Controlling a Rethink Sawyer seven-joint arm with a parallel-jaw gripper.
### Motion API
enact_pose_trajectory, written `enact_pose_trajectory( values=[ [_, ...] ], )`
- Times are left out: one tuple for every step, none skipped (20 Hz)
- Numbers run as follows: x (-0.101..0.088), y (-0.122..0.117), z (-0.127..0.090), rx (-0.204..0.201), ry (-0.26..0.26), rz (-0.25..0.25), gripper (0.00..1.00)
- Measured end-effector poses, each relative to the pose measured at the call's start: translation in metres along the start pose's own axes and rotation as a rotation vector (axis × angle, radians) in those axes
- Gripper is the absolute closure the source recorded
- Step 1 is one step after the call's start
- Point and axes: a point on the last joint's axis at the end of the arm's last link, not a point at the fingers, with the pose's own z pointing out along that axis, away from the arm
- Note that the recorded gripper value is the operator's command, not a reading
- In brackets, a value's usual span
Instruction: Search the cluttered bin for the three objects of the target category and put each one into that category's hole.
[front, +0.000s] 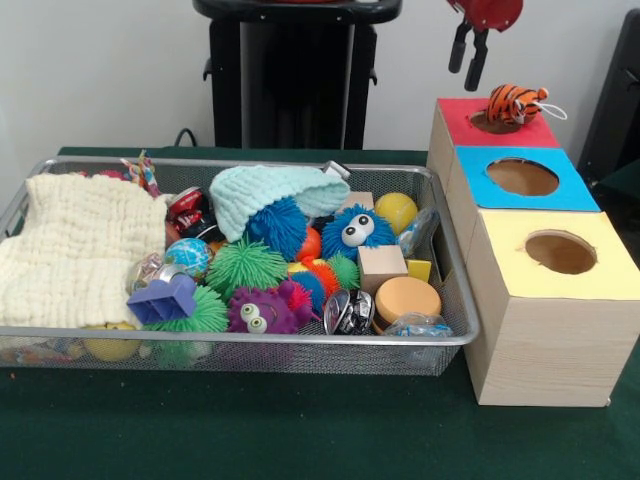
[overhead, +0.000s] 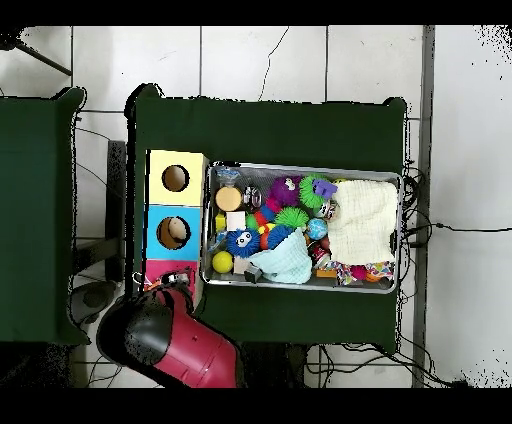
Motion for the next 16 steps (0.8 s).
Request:
enact_pose_trajectory(
  values=[
    [0.0,0.0,0.0,0.0,0.0,-0.001,0.0],
    [0.0,0.0,0.0,0.0,0.0,-0.001,0.0],
    [0.0,0.0,0.0,0.0,0.0,0.0,0.0],
    [0.0,0.0,0.0,0.0,0.001,-0.001,0.0],
    [0.0,0.0,0.0,0.0,0.0,-0.001,0.0],
    [0.0,0.0,0.0,0.0,0.0,-0.001,0.0],
    [0.0,0.0,0.0,0.0,0.0,0.0,0.0],
    [0.0,0.0,0.0,0.0,0.0,0.001,0.0],
    [-0.001,0.0,0.0,-0.001,0.0,0.001,0.0],
    [-0.003,0.001,0.001,-0.004,-0.002,0.005,0.0],
    [-0.004,0.002,0.002,-0.006,-0.004,0.008,0.0],
    [-0.006,0.002,0.002,-0.007,-0.005,0.009,0.0],
    [-0.012,0.003,0.004,-0.013,-0.014,0.015,0.0],
    [-0.015,0.004,0.004,-0.015,-0.018,0.017,0.0],
    [-0.017,0.004,0.005,-0.017,-0.021,0.019,0.0],
    [-0.022,0.004,0.005,-0.021,-0.03,0.021,0.0]
  ],
)
